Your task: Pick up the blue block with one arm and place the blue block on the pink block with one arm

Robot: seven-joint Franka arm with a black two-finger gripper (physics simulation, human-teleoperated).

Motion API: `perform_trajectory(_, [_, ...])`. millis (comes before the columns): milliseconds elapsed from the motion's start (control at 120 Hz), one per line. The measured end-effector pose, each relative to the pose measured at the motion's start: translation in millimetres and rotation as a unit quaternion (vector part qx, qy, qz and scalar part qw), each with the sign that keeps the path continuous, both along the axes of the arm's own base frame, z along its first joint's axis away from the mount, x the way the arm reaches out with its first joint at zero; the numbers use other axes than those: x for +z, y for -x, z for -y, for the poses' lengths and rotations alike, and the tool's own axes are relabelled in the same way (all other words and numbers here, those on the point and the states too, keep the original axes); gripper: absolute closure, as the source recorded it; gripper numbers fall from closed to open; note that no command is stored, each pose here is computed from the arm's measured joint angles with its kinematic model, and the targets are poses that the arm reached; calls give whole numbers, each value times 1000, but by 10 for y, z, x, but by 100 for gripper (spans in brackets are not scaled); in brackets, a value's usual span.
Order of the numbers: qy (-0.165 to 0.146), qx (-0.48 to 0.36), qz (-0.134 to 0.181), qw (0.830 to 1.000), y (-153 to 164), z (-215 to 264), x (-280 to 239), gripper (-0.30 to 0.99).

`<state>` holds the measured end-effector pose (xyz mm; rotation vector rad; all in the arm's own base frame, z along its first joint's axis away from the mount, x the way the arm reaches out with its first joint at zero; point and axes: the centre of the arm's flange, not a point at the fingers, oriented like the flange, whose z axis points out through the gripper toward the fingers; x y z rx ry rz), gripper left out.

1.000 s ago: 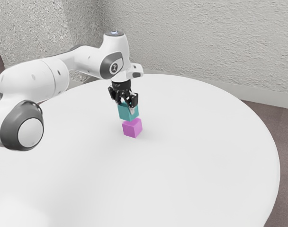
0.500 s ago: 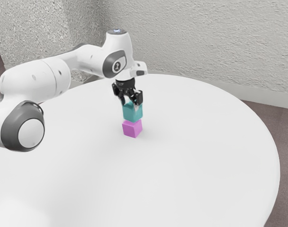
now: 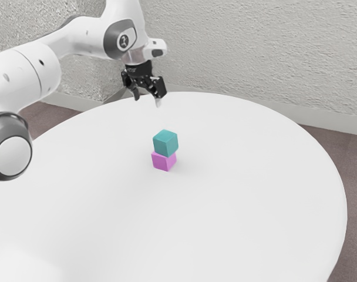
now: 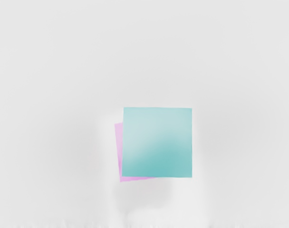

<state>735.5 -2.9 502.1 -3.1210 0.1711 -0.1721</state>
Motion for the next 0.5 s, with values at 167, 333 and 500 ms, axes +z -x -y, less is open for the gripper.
perform_trajectory(167, [9, 2, -19, 1000, 48, -11, -10, 1])
perform_trajectory(333, [11, 2, -27, 1000, 62, -16, -32, 0])
perform_trajectory(500, [11, 3, -30, 999, 66, -35, -45, 0])
